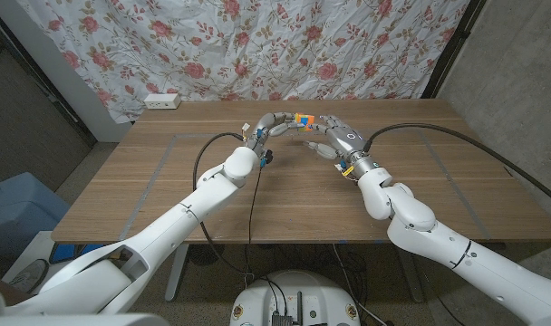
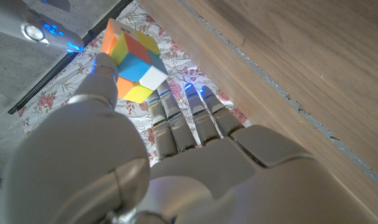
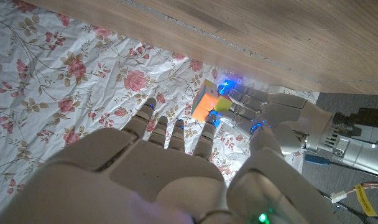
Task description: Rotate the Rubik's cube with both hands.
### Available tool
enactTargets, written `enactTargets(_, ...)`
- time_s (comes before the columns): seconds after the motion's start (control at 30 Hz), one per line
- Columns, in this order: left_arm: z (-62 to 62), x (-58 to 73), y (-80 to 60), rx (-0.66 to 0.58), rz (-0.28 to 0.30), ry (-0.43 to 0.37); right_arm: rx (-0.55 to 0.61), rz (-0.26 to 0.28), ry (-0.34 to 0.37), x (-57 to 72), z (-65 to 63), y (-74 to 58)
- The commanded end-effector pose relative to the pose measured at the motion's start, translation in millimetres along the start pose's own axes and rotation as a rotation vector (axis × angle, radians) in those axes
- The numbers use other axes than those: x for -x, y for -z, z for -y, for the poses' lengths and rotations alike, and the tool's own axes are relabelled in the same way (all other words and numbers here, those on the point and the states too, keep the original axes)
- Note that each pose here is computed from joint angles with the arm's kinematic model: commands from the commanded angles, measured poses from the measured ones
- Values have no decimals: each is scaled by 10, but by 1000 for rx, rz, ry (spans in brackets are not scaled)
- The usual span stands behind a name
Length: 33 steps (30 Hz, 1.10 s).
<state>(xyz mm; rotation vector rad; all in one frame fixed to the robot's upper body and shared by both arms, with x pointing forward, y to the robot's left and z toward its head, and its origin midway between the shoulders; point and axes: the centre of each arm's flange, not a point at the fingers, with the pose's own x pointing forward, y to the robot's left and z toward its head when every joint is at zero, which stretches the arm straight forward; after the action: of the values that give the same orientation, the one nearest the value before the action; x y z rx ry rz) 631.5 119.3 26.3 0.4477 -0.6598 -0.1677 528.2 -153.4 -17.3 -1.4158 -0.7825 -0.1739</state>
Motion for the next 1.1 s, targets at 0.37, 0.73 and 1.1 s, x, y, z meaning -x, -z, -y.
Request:
enactTargets(0.37, -86, -22, -45, -56, 6, 36, -164, 1, 74, -2, 112, 194)
enactTargets(0.73, -139, -38, -94, -132, 12, 60, -280, -13, 98, -23, 144, 345)
enactTargets(1.1, -204, -49, -195, -249, 18, 94, -366, -38, 116, -45, 161, 471)
